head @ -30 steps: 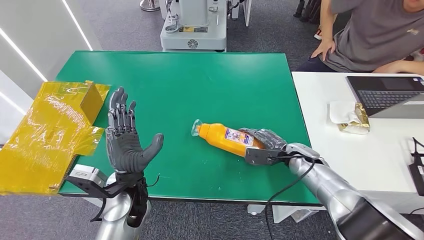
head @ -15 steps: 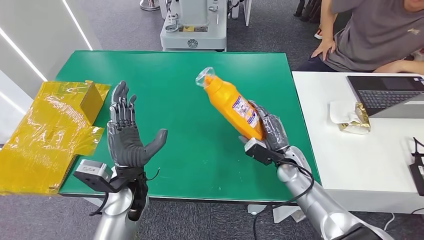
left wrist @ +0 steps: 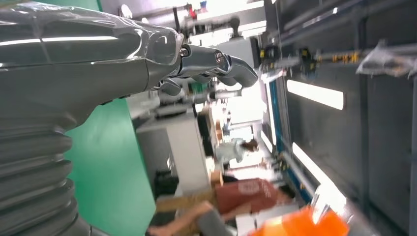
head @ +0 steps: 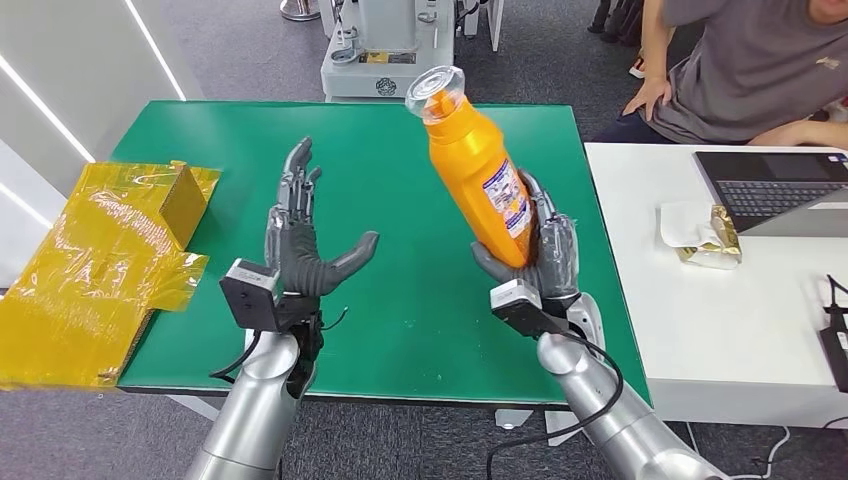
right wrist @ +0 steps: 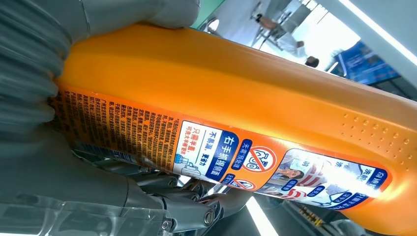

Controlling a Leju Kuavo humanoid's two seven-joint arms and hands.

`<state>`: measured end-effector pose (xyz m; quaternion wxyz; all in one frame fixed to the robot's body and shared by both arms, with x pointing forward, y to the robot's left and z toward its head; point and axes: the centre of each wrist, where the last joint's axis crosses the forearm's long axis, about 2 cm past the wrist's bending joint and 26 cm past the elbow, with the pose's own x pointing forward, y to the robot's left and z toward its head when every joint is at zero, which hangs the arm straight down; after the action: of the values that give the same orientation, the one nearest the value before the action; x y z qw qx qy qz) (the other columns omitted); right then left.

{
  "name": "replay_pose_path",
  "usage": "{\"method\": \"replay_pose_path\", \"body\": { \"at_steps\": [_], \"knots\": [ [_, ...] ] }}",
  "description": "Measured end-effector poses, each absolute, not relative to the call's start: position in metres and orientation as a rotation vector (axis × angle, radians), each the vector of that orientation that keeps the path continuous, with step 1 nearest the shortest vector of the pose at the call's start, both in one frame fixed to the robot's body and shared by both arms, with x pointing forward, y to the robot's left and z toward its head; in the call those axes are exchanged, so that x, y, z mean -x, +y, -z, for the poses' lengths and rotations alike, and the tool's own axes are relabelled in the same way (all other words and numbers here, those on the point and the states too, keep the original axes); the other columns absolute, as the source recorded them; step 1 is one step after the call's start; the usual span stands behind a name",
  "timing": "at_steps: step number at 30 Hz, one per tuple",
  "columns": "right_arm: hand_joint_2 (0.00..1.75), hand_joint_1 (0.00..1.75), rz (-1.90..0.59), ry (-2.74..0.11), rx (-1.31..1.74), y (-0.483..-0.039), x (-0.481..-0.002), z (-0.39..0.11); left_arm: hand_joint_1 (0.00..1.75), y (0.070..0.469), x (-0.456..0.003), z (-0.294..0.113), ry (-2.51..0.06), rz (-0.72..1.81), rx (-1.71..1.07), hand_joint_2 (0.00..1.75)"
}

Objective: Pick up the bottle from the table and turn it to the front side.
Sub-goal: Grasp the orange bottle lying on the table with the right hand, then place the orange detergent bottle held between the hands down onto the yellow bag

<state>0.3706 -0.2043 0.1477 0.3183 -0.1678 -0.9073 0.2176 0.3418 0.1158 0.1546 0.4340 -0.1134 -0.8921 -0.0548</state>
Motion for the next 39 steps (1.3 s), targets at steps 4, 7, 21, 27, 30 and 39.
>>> {"method": "replay_pose_path", "body": {
  "at_steps": [4,7,21,27,30,39],
  "knots": [
    [1.75,1.75,-0.598,-2.388,0.345,-0.189,-0.367,-0.147,0.0,0.103,-0.347,-0.158,-2.19,0.203,0.359,1.75],
    [1.75,1.75,-0.629,-2.385,0.295,-0.18,-0.364,-0.146,0.0,0.096,-0.349,-0.162,-2.171,0.24,0.417,1.75],
    [1.75,1.75,-0.687,-2.332,0.233,-0.168,-0.361,-0.133,0.0,0.085,-0.355,-0.174,-2.133,0.294,0.527,1.75],
    [1.75,1.75,-0.701,-2.328,0.24,-0.168,-0.36,-0.131,0.0,0.084,-0.357,-0.175,-2.122,0.318,0.549,1.75],
    [1.75,1.75,-0.701,-2.326,0.247,-0.168,-0.36,-0.13,0.0,0.083,-0.357,-0.173,-2.111,0.338,0.564,1.75],
    [1.75,1.75,-0.716,-2.347,0.267,-0.166,-0.359,-0.131,0.0,0.082,-0.359,-0.167,-2.048,0.378,0.57,1.75]
  ]
}}
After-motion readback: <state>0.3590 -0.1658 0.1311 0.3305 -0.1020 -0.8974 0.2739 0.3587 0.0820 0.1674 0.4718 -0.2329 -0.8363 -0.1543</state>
